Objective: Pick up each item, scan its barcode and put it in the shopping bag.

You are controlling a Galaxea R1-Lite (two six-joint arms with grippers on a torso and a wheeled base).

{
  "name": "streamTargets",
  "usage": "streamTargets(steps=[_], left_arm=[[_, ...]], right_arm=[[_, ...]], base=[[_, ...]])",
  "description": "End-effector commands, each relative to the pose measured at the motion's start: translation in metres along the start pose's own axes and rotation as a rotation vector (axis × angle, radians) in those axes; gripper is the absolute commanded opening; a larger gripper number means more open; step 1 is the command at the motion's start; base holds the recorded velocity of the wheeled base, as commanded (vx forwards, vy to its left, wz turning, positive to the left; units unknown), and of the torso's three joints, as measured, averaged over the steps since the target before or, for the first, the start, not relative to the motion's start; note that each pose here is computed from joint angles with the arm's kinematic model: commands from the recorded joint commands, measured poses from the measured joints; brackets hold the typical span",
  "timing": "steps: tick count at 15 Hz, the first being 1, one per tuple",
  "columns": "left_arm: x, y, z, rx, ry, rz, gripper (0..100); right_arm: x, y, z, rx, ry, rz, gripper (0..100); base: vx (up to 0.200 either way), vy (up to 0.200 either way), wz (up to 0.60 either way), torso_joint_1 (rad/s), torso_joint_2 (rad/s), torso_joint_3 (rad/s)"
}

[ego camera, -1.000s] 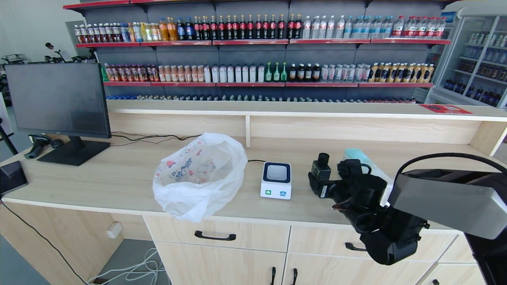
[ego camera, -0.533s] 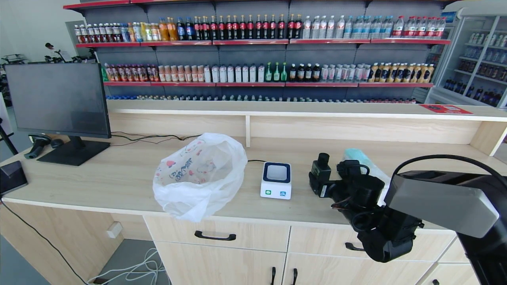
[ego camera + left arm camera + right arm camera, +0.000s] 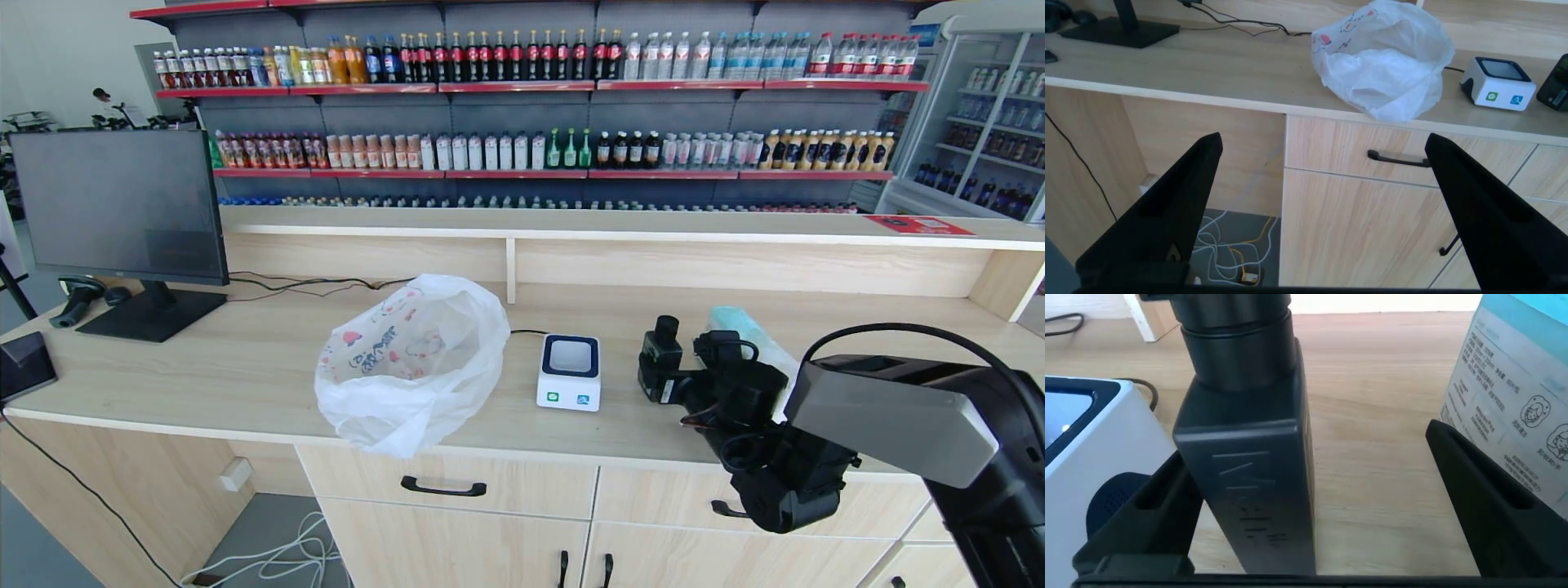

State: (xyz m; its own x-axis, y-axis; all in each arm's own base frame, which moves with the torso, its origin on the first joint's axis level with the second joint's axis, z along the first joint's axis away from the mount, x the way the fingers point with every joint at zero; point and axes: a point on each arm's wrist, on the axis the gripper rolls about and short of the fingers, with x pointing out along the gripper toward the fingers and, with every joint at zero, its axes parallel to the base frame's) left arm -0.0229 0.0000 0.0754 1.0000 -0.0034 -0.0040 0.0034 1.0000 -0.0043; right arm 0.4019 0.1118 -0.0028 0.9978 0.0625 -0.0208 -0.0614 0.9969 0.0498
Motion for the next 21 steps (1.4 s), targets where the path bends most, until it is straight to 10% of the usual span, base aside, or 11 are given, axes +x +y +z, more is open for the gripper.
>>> streamTargets(steps=[1,18,19,21], left_arm=[[0.000,0.000,0.000,0.000,0.001,0.000,100],[0.000,0.000,0.000,0.000,0.001,0.000,100],[0.000,0.000,0.000,0.000,0.001,0.000,100],[0.000,0.000,0.000,0.000,0.001,0.000,100]], right_arm=[[0.006,0.001,-0.006,0.001,-0.006,0.001,100],[0.021,0.004,-0.018,-0.006,-0.031,0.000,100],[0.023,0.004,-0.017,-0.004,-0.039,-0.001,0],[0.025,0.003,-0.015,-0.002,-0.051,-0.003,0]], base=[[0.000,0.000,0.00,0.000,0.00,0.000],[0.000,0.000,0.00,0.000,0.00,0.000],[0.000,0.000,0.00,0.000,0.00,0.000],[0.000,0.000,0.00,0.000,0.00,0.000]])
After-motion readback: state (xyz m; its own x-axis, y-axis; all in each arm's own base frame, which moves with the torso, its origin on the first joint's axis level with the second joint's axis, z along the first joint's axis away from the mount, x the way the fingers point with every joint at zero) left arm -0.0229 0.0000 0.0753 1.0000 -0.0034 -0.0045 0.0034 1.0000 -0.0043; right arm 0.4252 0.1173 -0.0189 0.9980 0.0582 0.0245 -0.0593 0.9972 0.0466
